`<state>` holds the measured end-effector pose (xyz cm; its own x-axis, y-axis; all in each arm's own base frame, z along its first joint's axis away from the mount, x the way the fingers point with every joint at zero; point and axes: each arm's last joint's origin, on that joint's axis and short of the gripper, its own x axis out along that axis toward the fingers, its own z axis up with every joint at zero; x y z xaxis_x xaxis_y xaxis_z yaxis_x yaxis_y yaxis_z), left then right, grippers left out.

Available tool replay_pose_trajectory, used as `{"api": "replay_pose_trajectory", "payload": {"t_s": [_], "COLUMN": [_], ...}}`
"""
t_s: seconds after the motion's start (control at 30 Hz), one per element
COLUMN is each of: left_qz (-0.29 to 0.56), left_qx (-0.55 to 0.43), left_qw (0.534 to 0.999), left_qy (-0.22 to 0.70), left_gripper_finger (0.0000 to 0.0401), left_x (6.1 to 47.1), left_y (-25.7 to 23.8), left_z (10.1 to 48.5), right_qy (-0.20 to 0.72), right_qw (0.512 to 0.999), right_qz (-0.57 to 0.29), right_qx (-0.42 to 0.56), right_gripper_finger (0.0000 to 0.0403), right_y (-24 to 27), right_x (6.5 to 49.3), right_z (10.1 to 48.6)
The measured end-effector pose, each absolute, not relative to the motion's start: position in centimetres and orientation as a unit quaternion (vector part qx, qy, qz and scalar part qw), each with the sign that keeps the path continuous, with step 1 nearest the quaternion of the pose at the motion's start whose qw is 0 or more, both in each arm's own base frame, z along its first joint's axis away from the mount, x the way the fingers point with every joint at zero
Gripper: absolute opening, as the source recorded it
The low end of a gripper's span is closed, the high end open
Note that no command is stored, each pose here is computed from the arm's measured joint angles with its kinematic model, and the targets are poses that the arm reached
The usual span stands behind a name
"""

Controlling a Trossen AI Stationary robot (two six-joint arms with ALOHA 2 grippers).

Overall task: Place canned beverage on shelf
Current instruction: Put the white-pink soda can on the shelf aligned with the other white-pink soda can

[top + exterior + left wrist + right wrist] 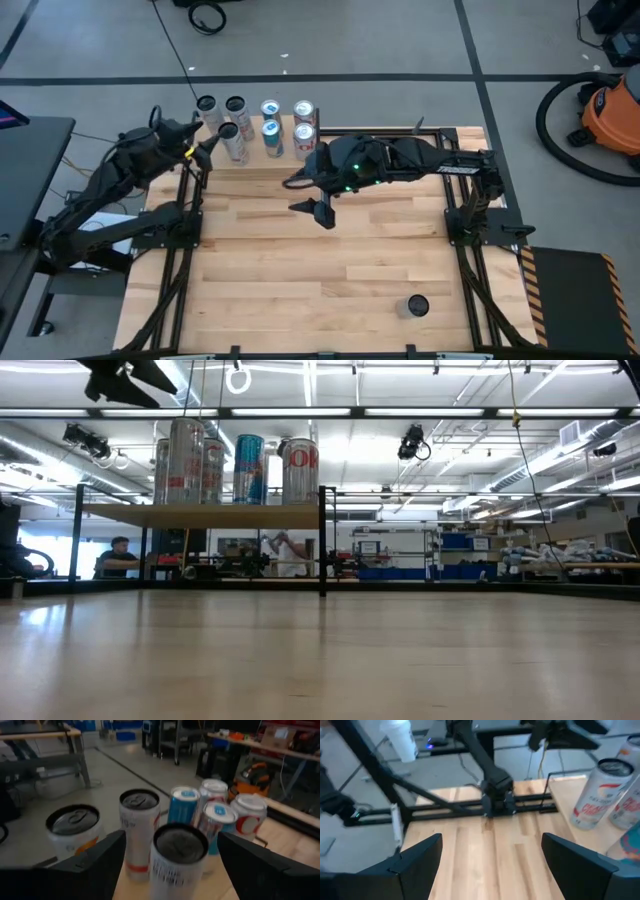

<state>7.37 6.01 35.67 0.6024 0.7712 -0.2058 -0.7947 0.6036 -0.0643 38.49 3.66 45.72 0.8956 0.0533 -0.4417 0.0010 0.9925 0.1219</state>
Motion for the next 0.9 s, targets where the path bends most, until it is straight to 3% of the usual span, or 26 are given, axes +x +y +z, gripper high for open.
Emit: {"api": "replay_pose_trajectory", "payload": {"t_s": [0.5, 0.9], "left_qz": [0.376, 0.374], "left_qx": [-0.015, -0.023], "left_qw": [0.909, 0.904], "left_qy": [0.178, 0.204], "left_gripper_finger": [0.0318, 0.0318], "left_x": [7.0, 7.0], "left_y": [5.4, 5.4], "left_z": [34.9, 34.2], "right_qy": [0.135, 0.137], "right_qw": [0.989, 0.982], "right_qz": [0.006, -0.034], "right_qx": [-0.056, -0.127], "right_gripper_finger": [0.035, 0.035], "right_y": [-3.2, -9.0], "right_x": [42.1, 42.2], "right_z": [41.7, 38.7]}}
